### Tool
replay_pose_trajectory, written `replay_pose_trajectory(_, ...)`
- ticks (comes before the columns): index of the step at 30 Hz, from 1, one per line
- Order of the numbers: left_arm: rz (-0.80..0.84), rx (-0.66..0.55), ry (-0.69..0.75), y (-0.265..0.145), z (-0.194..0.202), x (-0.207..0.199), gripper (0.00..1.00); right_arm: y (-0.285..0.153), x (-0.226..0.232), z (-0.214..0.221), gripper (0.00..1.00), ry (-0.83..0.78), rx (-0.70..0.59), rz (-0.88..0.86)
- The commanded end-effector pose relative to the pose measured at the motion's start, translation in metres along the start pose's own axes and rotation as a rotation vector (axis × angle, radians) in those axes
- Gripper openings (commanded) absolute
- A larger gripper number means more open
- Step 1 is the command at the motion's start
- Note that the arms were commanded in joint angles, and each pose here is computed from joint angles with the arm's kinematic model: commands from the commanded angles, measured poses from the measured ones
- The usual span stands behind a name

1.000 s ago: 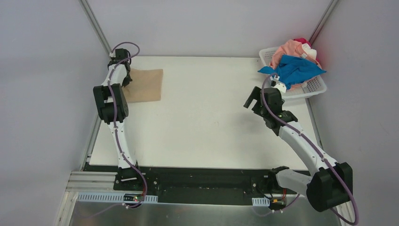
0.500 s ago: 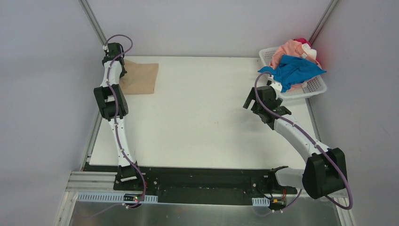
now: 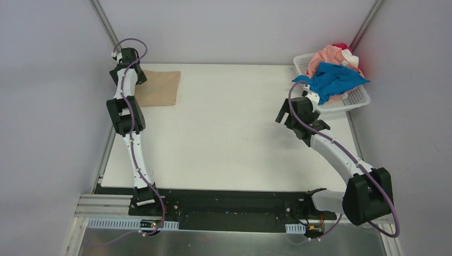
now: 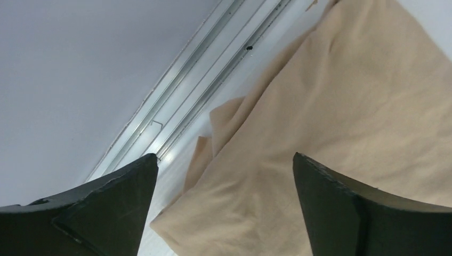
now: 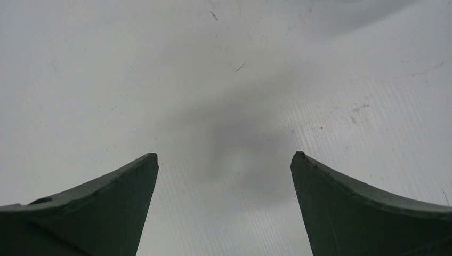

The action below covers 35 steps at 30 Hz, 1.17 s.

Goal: Fold and stack the t-shirts
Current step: Put the neatly folded tshirt into the corner of the board with the left arm, then reset both arms

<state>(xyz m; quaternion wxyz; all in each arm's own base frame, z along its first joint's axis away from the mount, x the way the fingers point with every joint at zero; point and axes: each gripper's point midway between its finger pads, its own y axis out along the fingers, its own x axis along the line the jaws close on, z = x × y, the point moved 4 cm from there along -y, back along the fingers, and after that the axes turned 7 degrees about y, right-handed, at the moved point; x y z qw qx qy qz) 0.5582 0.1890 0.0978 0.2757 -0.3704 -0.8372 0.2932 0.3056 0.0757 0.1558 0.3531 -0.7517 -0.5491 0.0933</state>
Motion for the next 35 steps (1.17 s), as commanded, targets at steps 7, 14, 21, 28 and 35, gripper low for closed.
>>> replay_pose_trajectory(7,0.234,-0.191,-0.289,-0.174,-0.072,0.039,0.99,-0.025,0.015,-0.018,1.00,0.106,-0.034,-0.116)
replay_pose_trajectory(14,0.390,-0.071,-0.230,-0.256,0.031,0.000,0.99,-0.040,0.001,-0.001,1.00,0.192,-0.034,-0.162)
replay_pose_trajectory(21,0.646,-0.084,-0.150,-0.308,0.173,-0.042,0.99,-0.052,-0.002,0.012,1.00,0.251,-0.026,-0.243)
replay_pose_trajectory(28,0.718,-0.124,-0.142,-0.318,0.240,-0.019,0.99,-0.049,-0.004,0.021,1.00,0.273,-0.023,-0.260)
replay_pose_trajectory(35,0.750,-0.186,-0.150,-0.328,0.245,-0.004,0.99,-0.042,0.005,0.024,0.99,0.287,-0.001,-0.294)
